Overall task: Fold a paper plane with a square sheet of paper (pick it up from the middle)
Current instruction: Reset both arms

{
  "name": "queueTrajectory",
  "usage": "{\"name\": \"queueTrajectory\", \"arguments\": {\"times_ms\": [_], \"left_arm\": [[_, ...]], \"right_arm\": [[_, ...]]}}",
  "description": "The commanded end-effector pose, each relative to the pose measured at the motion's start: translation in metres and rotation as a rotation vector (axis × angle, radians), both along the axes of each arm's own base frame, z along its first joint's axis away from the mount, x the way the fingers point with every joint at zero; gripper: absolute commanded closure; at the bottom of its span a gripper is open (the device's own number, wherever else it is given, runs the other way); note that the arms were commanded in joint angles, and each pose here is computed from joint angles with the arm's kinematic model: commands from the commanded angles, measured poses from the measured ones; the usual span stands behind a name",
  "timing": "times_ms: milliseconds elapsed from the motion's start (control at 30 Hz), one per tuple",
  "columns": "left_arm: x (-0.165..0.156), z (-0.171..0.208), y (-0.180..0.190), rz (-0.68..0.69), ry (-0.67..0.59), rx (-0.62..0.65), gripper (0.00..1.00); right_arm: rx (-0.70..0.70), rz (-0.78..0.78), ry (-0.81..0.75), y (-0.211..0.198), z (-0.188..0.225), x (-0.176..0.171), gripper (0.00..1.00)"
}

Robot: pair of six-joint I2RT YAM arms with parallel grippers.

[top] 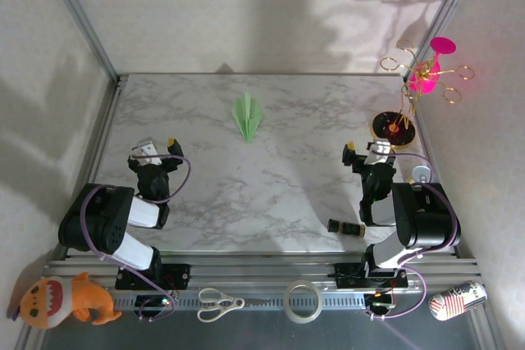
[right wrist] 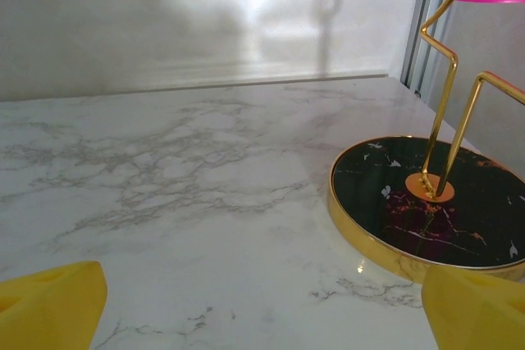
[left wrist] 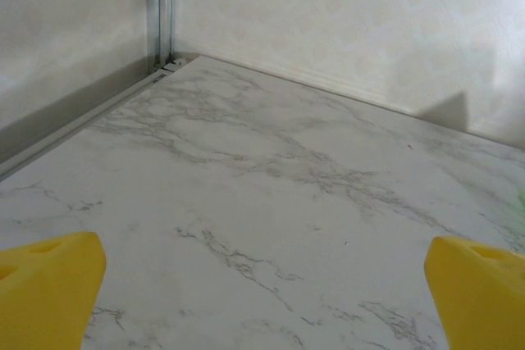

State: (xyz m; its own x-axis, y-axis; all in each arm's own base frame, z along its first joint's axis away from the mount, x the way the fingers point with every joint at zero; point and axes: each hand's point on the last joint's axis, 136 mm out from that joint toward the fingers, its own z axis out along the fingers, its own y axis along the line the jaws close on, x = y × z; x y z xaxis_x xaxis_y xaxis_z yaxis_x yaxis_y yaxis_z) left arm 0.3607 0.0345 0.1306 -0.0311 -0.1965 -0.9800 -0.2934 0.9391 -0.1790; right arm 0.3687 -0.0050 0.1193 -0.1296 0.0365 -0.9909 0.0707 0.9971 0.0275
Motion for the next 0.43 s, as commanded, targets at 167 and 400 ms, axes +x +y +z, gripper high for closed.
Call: {"name": "queueTrajectory", "arguments": {"times_ms": [167,400], "left_arm": [[0.0047,0.0018,-0.0002,0.011,0.002,0.017,0.01],[0.0051,0.0015,-0.0005,0.009,0.004,0.017,0.01]], "right_arm": [[0.012,0.004,-0.019,0.0000,0.0058,0.0045,0.01],[0.012,0.002,-0.018,-0.0005,0.0055,0.0044,0.01]]}}
